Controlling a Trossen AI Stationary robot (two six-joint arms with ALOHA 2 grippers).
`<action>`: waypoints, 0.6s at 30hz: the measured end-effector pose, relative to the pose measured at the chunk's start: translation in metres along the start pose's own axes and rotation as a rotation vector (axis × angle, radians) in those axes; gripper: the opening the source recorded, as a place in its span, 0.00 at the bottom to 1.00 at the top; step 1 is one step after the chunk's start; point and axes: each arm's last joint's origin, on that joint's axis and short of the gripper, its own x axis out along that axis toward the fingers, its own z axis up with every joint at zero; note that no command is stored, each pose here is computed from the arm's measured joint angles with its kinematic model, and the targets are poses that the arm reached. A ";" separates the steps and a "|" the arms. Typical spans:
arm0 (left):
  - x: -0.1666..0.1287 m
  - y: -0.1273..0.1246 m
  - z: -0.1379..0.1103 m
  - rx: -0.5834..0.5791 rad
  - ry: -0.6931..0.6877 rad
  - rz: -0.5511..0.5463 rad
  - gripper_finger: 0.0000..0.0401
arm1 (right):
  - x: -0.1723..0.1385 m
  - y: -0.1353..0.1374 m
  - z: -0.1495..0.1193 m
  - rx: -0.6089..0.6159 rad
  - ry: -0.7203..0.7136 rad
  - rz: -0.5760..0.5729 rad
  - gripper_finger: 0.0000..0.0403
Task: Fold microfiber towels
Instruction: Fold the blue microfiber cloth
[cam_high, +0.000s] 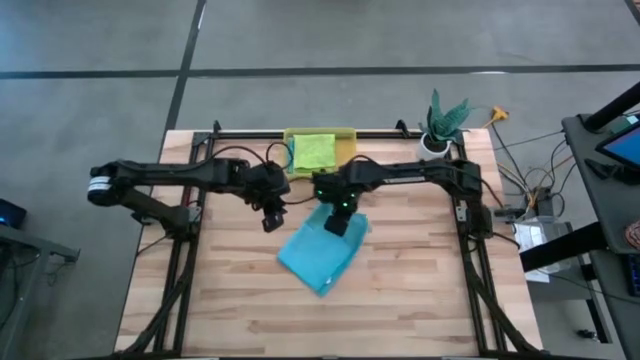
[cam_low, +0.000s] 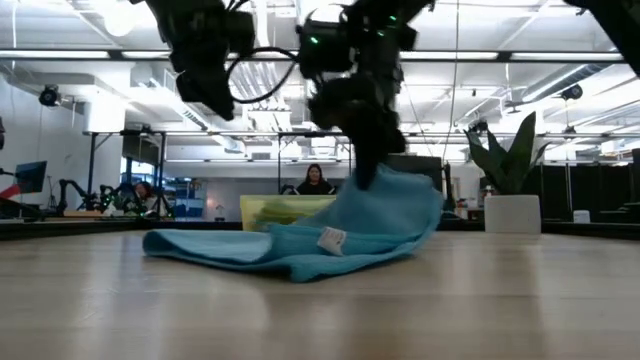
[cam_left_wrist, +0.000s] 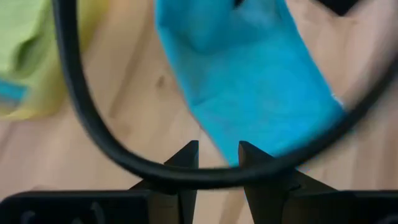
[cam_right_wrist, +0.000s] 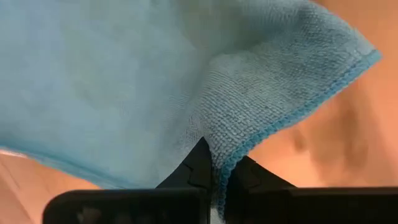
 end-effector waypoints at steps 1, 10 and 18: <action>-0.002 0.004 -0.001 -0.009 0.003 0.018 0.25 | -0.005 0.003 0.006 -0.035 -0.017 0.001 0.02; -0.046 0.034 -0.010 -0.090 -0.089 0.147 0.25 | -0.058 0.025 0.039 -0.078 -0.231 0.073 0.02; -0.079 0.045 -0.018 -0.088 -0.206 0.180 0.25 | -0.019 0.035 0.050 -0.099 -0.119 0.081 0.02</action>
